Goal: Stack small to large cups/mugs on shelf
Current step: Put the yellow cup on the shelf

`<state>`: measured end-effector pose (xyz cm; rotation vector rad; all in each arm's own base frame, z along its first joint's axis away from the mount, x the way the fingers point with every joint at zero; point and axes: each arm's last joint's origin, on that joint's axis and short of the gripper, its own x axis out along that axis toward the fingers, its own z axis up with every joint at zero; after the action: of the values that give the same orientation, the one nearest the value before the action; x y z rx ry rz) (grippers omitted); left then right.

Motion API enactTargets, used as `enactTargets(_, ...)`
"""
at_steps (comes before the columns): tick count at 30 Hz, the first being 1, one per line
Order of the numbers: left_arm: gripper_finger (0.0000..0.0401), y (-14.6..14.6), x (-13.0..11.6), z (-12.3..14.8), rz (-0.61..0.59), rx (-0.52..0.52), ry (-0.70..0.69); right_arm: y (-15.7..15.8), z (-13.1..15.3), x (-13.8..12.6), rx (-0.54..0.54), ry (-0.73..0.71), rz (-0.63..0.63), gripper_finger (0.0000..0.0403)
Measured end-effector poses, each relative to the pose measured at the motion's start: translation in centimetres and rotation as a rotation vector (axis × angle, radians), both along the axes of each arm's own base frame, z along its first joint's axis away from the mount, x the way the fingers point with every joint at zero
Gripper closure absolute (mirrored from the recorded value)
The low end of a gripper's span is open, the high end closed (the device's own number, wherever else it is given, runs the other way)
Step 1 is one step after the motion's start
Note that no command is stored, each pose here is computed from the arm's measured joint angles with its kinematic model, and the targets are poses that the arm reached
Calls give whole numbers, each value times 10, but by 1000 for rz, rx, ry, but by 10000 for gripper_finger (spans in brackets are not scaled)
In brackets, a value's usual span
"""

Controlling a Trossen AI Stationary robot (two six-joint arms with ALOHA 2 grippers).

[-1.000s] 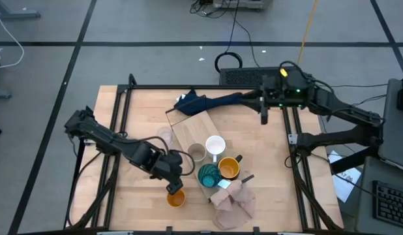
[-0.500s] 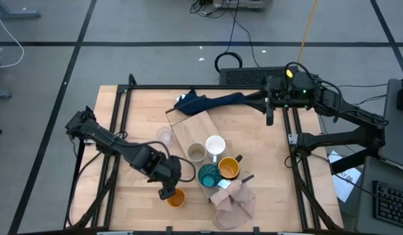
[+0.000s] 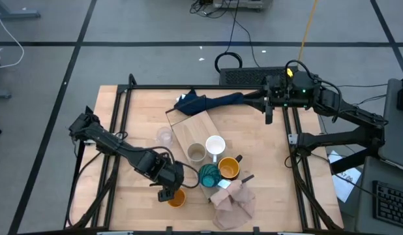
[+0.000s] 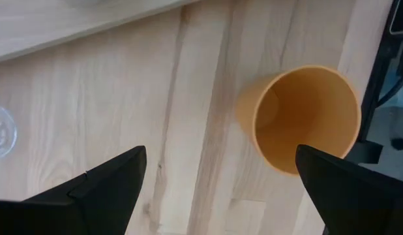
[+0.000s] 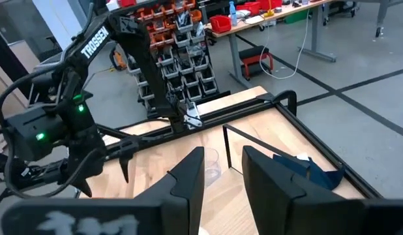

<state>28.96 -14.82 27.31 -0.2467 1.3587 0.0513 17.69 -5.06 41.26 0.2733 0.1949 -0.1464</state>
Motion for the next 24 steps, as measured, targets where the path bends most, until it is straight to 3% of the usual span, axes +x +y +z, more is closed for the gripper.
enactTargets(9,9,-20,4,-9,-53,-20,-41,0,0,0,14,-2,-5,307)
enactTargets(24,9,-29,12,-29,-9,14,-9,0,0,0,45,-6,-9,307)
